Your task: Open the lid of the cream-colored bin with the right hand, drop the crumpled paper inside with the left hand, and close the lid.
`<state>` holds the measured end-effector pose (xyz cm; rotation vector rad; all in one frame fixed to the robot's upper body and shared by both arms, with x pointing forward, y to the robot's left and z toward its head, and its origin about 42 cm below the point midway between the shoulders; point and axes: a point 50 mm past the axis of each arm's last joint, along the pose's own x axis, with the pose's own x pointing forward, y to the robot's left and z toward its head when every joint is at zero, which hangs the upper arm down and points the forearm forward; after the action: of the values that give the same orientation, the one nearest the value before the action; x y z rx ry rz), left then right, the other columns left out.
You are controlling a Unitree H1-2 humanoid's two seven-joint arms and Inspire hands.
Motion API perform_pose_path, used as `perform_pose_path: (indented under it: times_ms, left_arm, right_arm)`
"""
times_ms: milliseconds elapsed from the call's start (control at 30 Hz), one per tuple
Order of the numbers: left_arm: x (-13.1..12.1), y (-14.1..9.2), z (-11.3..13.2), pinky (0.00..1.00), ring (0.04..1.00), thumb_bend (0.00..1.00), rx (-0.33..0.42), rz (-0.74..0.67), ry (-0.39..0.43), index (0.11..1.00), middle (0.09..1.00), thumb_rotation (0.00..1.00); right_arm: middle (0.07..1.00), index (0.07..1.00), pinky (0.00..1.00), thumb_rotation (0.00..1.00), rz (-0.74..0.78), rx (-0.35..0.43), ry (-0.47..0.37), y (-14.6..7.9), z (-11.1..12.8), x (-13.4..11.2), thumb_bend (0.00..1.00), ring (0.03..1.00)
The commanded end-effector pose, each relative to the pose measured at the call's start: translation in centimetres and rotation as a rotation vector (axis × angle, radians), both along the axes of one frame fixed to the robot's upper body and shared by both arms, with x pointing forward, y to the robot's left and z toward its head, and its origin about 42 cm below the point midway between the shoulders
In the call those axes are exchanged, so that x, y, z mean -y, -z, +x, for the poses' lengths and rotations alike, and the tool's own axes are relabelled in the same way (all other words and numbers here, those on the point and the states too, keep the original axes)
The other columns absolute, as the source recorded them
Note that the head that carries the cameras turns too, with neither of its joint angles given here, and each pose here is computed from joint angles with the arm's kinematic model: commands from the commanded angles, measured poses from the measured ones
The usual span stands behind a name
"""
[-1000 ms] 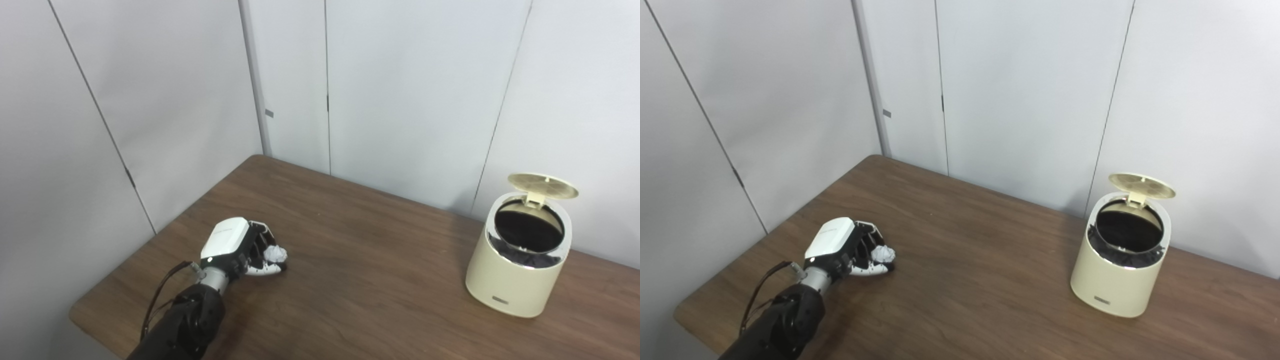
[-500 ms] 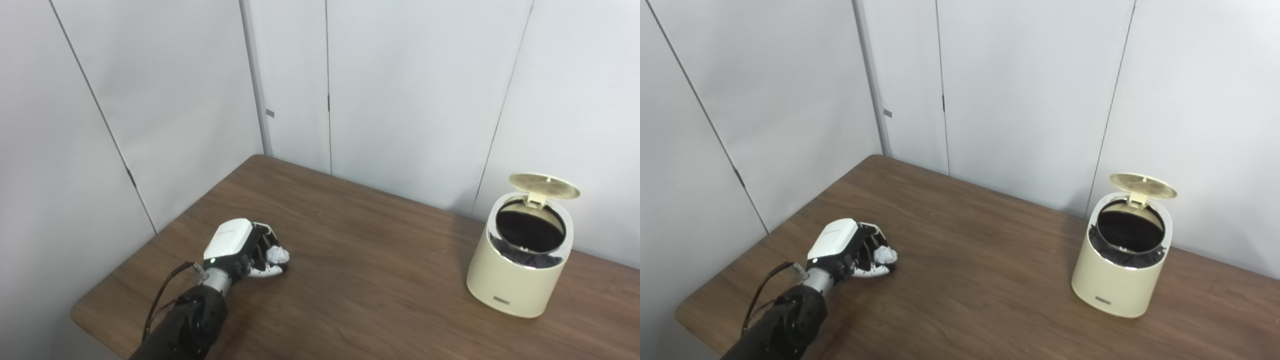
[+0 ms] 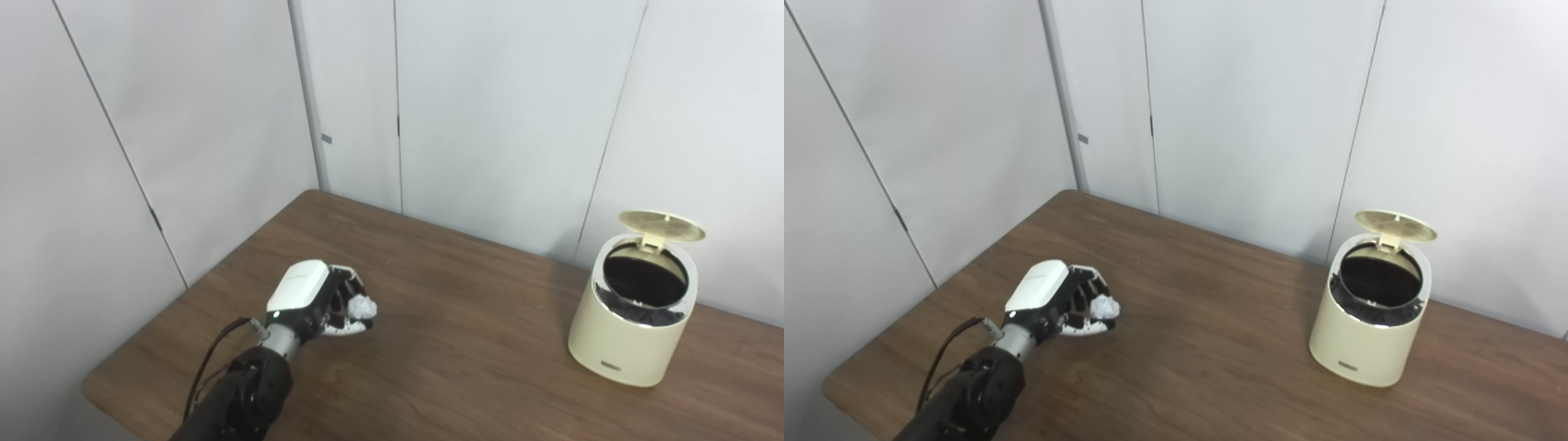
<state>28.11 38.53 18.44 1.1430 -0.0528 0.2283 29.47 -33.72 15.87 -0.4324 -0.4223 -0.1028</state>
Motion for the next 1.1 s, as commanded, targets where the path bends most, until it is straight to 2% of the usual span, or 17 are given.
perform_pose_path:
  times_ms: [0, 300, 433, 533, 733, 967, 1067]
  left_arm:
    - [0.3, -2.9, 0.8, 0.36, 0.429, 0.5, 0.116, 0.052, 0.039, 0.513, 0.476, 0.0]
    - [1.5, -4.8, 1.5, 0.35, 0.433, 0.5, 0.15, 0.065, 0.069, 0.514, 0.474, 0.0]
    - [2.7, -6.1, 1.8, 0.33, 0.429, 0.5, 0.209, 0.035, 0.135, 0.511, 0.472, 0.0]
    - [3.8, -7.0, 1.9, 0.32, 0.417, 0.5, 0.242, 0.026, 0.175, 0.518, 0.469, 0.0]
    - [6.6, -9.0, 2.6, 0.31, 0.416, 0.5, 0.285, -0.002, 0.251, 0.516, 0.473, 0.0]
    - [8.5, -9.7, 3.9, 0.35, 0.442, 0.5, 0.3, -0.028, 0.301, 0.492, 0.475, 0.0]
    - [9.1, -9.8, 4.5, 0.35, 0.446, 0.5, 0.31, -0.026, 0.319, 0.49, 0.473, 0.0]
  right_arm:
    - [0.768, 0.762, 0.56, 0.81, -0.01, 0.081, -0.009, -1.6, 0.3, -0.3, 1.0, 0.732]
    - [0.8, 0.785, 0.63, 0.82, -0.006, 0.077, -0.016, -1.3, 0.2, -1.1, 0.99, 0.782]
    - [0.826, 0.804, 0.67, 0.82, -0.016, 0.066, -0.014, -1.2, 0.1, -1.6, 0.99, 0.813]
    - [0.845, 0.82, 0.69, 0.8, -0.012, 0.06, -0.015, -1.0, 0.1, -2.0, 0.96, 0.832]
    - [0.898, 0.883, 0.85, 0.79, -0.026, 0.062, -0.014, -0.8, 0.0, -3.1, 0.81, 0.9]
    - [0.929, 0.934, 0.88, 0.75, -0.026, 0.059, -0.031, -0.6, -0.2, -4.5, 0.73, 0.927]
    - [0.934, 0.948, 0.89, 0.74, -0.009, 0.035, -0.025, -0.4, -0.3, -5.1, 0.73, 0.931]
